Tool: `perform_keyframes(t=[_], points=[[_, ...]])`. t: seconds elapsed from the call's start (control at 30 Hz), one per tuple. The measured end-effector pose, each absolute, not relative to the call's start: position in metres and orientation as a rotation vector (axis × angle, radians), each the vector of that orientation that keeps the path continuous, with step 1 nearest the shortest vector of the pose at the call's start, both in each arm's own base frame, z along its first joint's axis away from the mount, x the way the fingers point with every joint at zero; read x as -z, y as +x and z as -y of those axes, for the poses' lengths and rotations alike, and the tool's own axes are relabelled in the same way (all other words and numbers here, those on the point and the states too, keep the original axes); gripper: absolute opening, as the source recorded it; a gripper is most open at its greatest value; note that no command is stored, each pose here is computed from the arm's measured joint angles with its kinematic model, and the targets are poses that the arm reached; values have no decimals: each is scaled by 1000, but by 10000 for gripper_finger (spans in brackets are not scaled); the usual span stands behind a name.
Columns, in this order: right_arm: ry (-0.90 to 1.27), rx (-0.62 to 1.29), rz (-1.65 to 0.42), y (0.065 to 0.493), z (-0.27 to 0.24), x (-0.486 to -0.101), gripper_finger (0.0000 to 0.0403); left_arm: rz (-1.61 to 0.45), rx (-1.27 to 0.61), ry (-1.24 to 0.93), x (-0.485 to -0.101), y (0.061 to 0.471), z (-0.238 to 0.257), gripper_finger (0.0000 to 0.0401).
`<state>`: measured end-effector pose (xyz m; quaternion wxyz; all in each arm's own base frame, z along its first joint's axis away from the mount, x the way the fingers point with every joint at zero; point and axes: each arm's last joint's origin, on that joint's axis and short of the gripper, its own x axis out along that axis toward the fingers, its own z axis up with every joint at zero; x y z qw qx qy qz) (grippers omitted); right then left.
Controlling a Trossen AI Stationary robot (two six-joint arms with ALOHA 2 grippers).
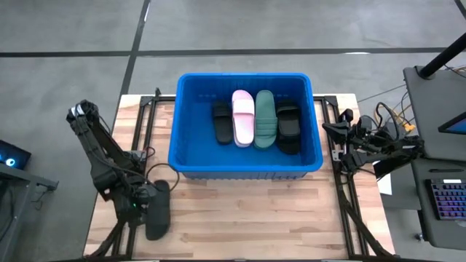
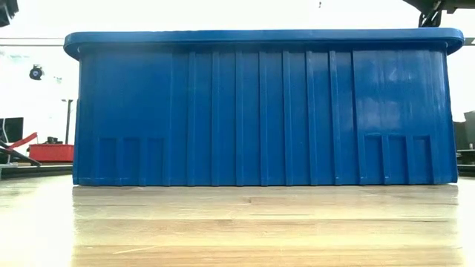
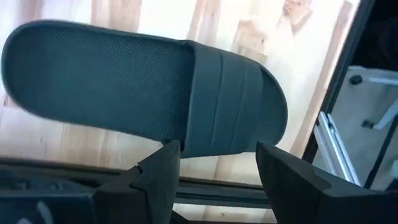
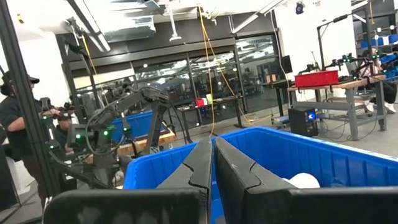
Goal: Pick and place slides into bin
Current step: Put the black slide into the bin
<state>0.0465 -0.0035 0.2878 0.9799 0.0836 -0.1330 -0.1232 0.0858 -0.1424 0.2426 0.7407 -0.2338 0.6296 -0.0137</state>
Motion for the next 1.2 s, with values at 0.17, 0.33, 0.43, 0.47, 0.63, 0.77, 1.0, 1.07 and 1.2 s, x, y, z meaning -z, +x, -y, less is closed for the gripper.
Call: perform_keyframes(t=[0.17,0.33,0.43,0.47,0.63,0.77,1.0,1.07,1.2], points=[[169,251,268,46,4,-288,8,-1412,85,-551,-235,89,139,196],[182,250,269,46,4,-288,8,-1390,97,-546,-217,97,136,196],[196,248,272,46,4,-288,8,-1401,61,-548,-211,98,131,196],[196,248,272,46,4,-288,8,-1404,62,-552,-210,98,130,196],[202,247,273,46,4,-288,8,-1429,149,-543,-207,98,133,196],[202,247,272,46,4,-288,8,-1434,136,-507,-199,99,131,196],[199,247,272,46,4,-288,8,-1405,206,-605,-189,102,133,196],[198,247,272,46,4,-288,8,-1387,236,-628,-189,104,135,196],[198,248,272,46,4,-288,8,-1365,258,-650,-189,107,138,195]])
